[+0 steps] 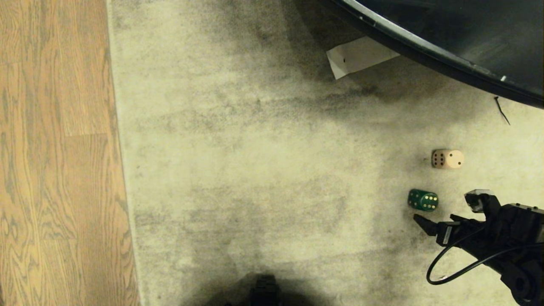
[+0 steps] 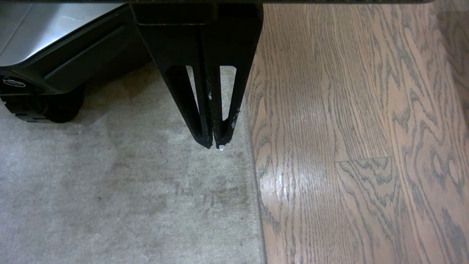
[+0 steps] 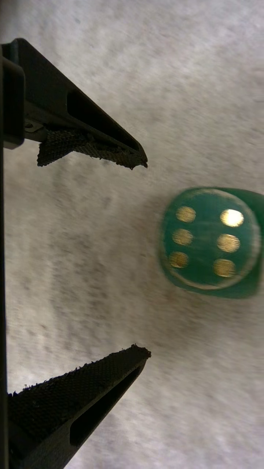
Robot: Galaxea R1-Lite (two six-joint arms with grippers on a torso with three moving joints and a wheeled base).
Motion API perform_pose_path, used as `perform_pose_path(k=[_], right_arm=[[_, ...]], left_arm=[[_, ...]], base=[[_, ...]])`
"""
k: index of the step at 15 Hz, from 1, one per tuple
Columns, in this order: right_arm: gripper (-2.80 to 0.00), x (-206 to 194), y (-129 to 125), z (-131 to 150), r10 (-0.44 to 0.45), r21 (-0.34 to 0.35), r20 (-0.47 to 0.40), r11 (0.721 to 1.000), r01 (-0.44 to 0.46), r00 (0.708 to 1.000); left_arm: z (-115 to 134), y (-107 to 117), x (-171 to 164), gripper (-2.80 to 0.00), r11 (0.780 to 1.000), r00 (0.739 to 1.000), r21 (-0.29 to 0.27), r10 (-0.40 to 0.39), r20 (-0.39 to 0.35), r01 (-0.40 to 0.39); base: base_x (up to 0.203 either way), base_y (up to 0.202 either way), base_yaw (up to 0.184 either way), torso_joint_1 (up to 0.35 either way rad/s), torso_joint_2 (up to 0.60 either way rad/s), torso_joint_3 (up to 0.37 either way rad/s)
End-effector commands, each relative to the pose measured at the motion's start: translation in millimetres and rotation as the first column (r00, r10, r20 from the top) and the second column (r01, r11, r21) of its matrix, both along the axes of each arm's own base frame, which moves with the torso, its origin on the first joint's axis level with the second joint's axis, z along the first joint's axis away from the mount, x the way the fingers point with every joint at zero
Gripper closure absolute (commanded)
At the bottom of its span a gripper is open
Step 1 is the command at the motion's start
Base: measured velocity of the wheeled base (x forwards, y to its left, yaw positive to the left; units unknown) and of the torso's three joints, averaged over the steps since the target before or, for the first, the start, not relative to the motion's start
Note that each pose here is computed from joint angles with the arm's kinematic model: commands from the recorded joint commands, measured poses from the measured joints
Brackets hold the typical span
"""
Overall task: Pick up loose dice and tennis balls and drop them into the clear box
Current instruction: Pick up toys out of the box
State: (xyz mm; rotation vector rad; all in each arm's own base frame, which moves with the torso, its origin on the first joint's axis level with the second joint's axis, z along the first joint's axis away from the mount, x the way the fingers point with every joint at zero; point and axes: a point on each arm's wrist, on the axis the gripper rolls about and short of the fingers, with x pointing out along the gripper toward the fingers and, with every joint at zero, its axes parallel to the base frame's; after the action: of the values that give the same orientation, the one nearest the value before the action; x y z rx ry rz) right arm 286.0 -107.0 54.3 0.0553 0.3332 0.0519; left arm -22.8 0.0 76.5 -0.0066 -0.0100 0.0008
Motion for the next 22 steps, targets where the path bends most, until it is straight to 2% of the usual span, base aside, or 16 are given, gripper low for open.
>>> perform_pose_path(k=[1, 5, 22], right_arm=[[-2.80, 10.7, -1.3, -2.2, -0.002, -0.009, 0.013, 1.000, 0.002, 1.000], [-2.80, 20.9, 3.0, -6.7, 0.008, -0.010, 0.011, 1.000, -0.008, 1.000], [-2.80, 41.7, 0.5, 10.5, -0.018, -0.002, 0.020, 1.000, 0.019, 1.000]], left_arm=[[-0.6, 0.0, 0.2, 0.00, 1.000, 1.000, -0.002, 0.000, -0.002, 0.000], [-0.8, 0.0, 0.2, 0.00, 1.000, 1.000, -0.006, -0.001, -0.002, 0.001], [-0.8, 0.0, 0.2, 0.00, 1.000, 1.000, -0.006, -0.001, -0.002, 0.001]], base=[[0.000, 0.000, 0.000, 0.000, 0.00, 0.000], [0.000, 0.000, 0.000, 0.000, 0.00, 0.000], [0.000, 0.000, 0.000, 0.000, 0.00, 0.000]])
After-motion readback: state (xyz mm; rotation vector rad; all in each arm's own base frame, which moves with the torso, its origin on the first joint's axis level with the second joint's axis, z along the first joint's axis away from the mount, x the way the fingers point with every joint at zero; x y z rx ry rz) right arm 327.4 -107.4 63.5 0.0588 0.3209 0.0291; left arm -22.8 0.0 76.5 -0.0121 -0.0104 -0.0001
